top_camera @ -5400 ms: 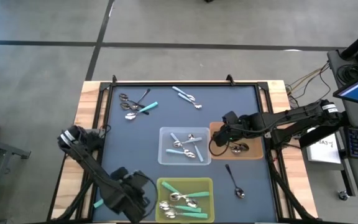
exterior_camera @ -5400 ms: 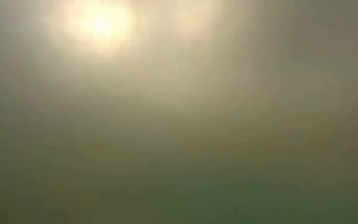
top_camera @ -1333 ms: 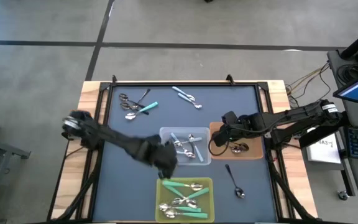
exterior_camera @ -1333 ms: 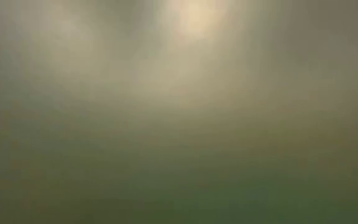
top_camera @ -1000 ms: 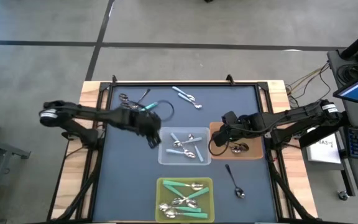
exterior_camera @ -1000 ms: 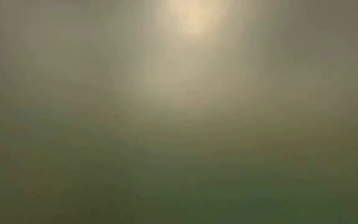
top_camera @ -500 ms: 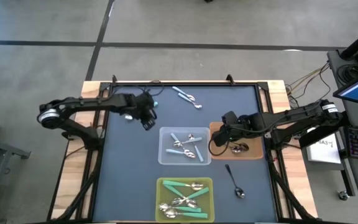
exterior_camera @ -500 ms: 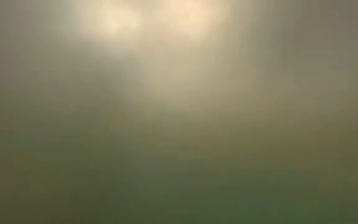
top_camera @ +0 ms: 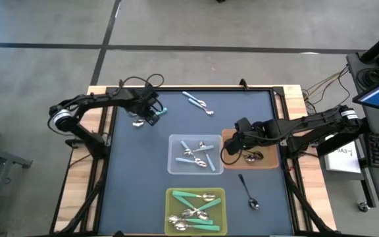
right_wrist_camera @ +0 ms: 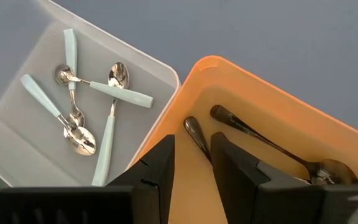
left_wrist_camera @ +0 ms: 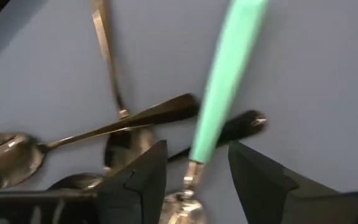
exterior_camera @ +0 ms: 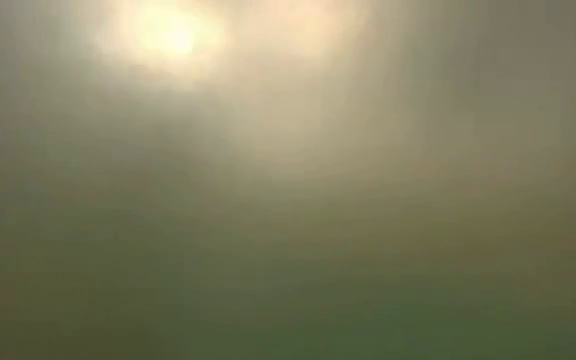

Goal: Sort silverware by color (type)
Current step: Put the black spoon into the orange bin

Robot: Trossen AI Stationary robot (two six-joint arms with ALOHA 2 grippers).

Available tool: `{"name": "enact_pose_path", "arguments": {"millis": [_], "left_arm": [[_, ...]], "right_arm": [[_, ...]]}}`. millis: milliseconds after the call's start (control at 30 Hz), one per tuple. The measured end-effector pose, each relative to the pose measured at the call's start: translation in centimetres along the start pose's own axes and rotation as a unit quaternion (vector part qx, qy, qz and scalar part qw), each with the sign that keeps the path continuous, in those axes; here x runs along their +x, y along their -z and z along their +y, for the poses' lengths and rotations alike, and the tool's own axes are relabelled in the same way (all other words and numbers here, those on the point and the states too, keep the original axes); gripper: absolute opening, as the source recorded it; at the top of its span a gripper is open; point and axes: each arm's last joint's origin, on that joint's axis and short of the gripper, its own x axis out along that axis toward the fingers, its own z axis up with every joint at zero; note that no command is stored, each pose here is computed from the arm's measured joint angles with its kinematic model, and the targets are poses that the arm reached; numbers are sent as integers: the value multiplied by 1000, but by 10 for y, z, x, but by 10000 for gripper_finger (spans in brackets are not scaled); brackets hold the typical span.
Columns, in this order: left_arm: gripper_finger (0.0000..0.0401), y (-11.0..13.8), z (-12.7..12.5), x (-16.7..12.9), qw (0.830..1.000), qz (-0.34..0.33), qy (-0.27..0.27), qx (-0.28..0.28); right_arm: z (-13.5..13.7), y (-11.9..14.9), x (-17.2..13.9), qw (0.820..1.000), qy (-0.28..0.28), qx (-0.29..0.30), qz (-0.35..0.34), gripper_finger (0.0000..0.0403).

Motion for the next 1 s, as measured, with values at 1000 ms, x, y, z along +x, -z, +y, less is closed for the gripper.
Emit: {"name": "enact_pose_path", "arguments": {"millis": [1000], "left_arm": [[121,-35,23,5,997,-17,-76,-14]], "right_arm": [[1,-1,0,1000,-5,2,-3,95]]}}
